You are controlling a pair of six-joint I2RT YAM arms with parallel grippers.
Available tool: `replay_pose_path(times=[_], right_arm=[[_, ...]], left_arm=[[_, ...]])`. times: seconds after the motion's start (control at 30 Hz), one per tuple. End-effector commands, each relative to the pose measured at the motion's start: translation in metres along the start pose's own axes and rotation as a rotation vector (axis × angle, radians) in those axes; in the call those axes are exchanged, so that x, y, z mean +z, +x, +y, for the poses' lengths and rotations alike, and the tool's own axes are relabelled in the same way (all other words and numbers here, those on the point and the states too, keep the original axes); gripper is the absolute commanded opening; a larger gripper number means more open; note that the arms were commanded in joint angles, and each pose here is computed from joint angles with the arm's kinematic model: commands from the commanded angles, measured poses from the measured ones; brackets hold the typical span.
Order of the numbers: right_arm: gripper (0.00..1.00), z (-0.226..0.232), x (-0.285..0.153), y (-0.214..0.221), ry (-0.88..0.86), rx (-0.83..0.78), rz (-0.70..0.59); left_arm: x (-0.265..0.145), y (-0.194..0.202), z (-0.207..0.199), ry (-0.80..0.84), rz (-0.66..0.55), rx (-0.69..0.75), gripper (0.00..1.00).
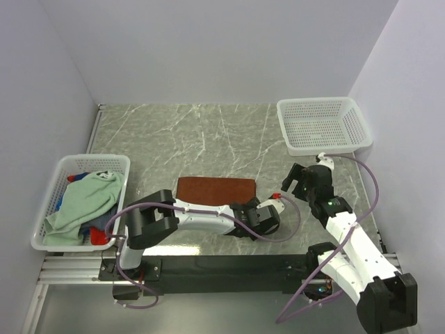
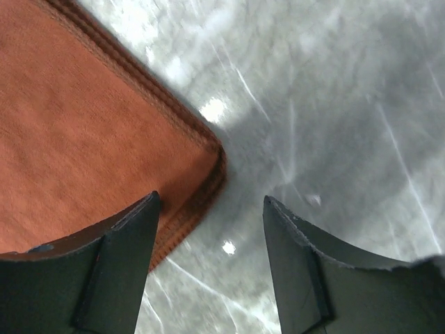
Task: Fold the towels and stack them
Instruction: Neatly place the folded towel into the bin
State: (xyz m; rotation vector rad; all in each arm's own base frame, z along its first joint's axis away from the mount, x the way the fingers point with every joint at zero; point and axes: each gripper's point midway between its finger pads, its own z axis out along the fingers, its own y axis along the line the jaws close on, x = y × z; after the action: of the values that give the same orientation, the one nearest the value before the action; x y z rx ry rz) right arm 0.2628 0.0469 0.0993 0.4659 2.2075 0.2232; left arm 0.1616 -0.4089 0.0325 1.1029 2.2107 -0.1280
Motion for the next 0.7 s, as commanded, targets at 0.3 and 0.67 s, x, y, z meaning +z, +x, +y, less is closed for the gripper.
replay_pose_path(times=[0.3,0.67], right_arm=[[0.98,0.014,0.0,-0.002,-0.095,0.039,-0.018],[0.99,0.038,0.004,0.015,-0.226,0.102,0.057]], left_arm=[[0.027,-0.003,0.008,-0.113,-0.013,0.076,0.61],[0.031,0.0,0.024,-0.154,-0.003,0.021,0.01]])
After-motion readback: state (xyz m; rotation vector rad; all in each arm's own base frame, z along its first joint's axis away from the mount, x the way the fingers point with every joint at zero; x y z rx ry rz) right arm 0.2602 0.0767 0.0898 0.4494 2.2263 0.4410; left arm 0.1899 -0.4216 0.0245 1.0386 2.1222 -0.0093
